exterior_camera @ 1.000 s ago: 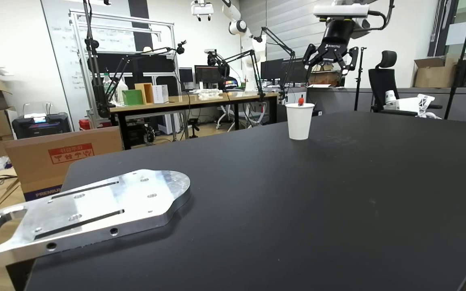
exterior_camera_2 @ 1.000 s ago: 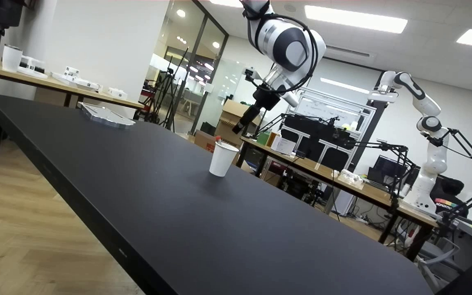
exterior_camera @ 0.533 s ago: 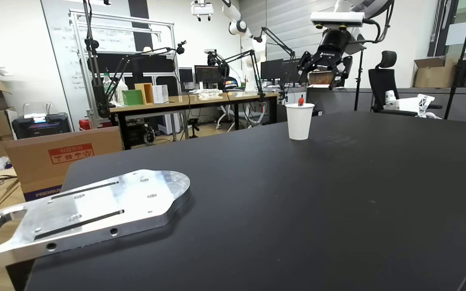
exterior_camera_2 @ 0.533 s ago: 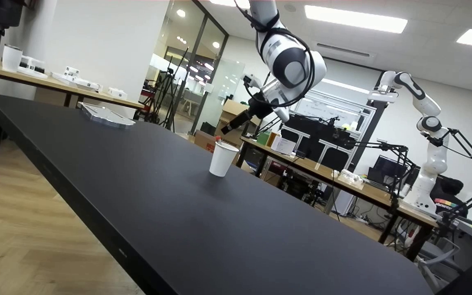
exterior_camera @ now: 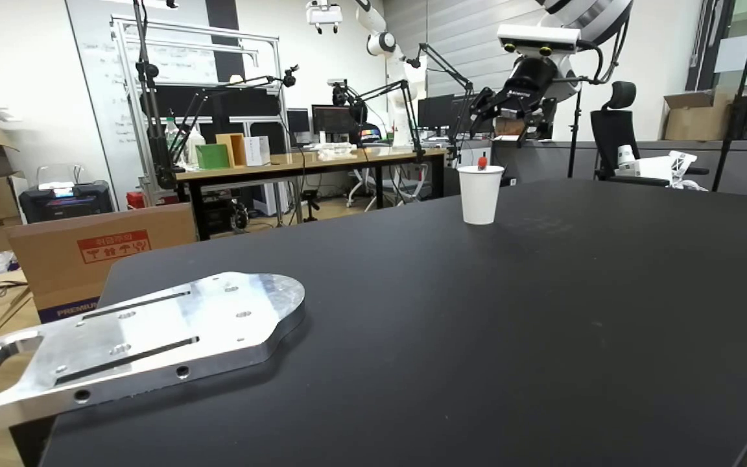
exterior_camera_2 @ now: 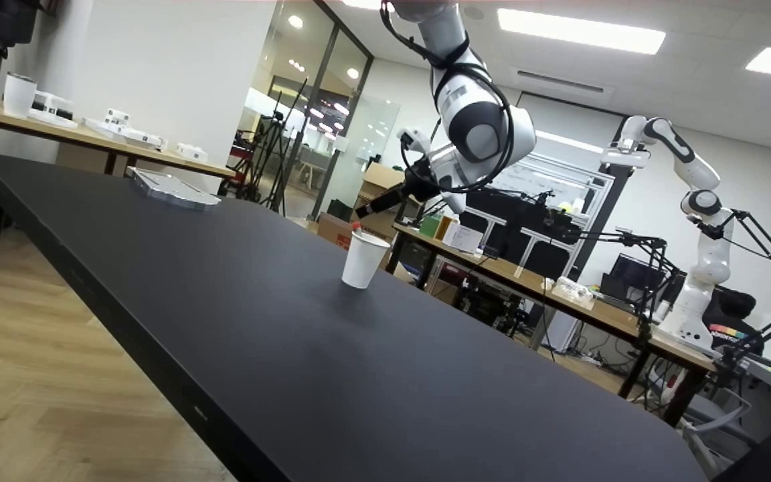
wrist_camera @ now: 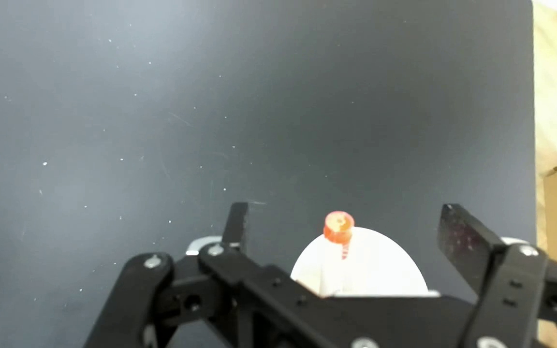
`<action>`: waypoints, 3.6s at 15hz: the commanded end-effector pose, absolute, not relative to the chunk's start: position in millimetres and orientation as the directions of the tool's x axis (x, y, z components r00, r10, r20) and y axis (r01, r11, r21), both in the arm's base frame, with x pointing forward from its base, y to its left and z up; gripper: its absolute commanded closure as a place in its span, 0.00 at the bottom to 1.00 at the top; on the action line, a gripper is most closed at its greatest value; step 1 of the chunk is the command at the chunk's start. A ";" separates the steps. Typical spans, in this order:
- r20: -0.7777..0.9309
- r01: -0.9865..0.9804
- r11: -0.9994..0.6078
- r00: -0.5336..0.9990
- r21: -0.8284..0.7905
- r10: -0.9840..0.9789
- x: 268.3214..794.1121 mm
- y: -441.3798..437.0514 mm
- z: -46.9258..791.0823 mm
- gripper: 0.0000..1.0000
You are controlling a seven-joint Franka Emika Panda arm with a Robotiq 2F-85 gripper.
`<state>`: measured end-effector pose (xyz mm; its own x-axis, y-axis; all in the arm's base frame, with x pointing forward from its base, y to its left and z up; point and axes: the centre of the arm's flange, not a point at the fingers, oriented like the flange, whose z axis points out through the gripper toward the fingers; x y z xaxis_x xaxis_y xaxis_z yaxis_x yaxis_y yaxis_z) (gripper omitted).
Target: Remove the marker from the cup and put it on the table
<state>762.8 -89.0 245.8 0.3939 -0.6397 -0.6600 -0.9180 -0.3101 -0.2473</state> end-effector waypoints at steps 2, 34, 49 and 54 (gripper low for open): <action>-0.673 -0.913 -0.319 0.403 -0.254 -0.620 790.4 -91.3 247.2 0.00; -0.651 -0.898 -0.370 0.431 -0.239 -0.625 794.5 -76.0 214.5 0.67; -0.639 -0.878 -0.385 0.472 -0.284 -0.608 799.5 -65.7 270.8 0.95; -0.688 -0.846 -0.401 0.524 -0.351 -0.503 787.5 -50.0 340.5 0.95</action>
<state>781.1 -55.0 291.6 0.5178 -0.5601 -0.6466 -0.8522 -0.4037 -0.3328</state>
